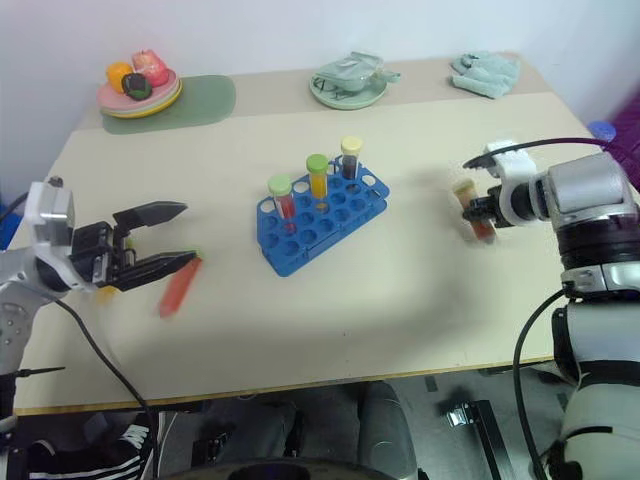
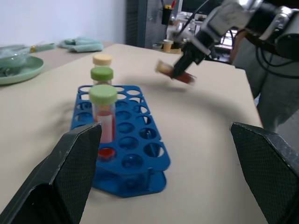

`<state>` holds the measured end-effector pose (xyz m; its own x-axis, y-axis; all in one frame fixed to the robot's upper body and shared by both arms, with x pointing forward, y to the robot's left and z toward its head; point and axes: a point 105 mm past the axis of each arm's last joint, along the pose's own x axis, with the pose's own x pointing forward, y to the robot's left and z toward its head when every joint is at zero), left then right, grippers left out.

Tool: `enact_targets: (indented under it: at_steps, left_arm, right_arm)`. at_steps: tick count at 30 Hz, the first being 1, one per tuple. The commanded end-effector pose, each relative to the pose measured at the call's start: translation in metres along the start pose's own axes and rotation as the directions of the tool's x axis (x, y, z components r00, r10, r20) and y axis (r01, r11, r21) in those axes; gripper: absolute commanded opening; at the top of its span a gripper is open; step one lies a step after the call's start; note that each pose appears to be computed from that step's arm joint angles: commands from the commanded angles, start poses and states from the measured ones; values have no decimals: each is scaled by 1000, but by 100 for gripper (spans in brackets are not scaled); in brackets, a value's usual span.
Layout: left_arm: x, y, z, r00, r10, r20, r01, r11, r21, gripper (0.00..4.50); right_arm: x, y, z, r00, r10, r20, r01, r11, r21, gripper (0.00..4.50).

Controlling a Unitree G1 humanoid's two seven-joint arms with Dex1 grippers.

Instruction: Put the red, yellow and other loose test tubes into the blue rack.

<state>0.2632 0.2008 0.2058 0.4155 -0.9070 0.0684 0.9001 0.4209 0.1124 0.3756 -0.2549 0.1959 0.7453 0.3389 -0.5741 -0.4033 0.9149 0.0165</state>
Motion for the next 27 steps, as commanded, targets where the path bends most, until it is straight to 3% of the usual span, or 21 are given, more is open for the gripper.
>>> enact_targets:
  at_steps: [1,5,9,11,15,17,27]
  left_arm:
    - [-3,4,10,1000,10,12,-10,999,49,450]
    - [-3,9,12,1000,24,17,-25,998,59,450]
    - [-2,14,14,999,40,28,-41,997,60,450]
    - [-2,17,14,998,47,32,-49,997,58,450]
    - [-3,19,16,998,54,30,-56,997,51,450]
    - [-3,19,18,999,49,22,-50,997,60,450]
    - [-4,16,21,999,52,13,-53,996,67,450]
  right_arm:
    - [-27,29,44,935,116,335,-74,988,-135,74]
    - [-44,66,68,737,171,654,-61,980,-187,74]
    - [-24,95,56,638,189,746,-3,970,-242,74]
    - [-10,102,53,593,174,787,-22,980,-200,74]
    - [20,105,43,576,120,808,64,980,-191,74]
    - [31,109,39,571,125,811,42,983,-180,74]
    - [61,106,32,562,98,821,83,981,-174,74]
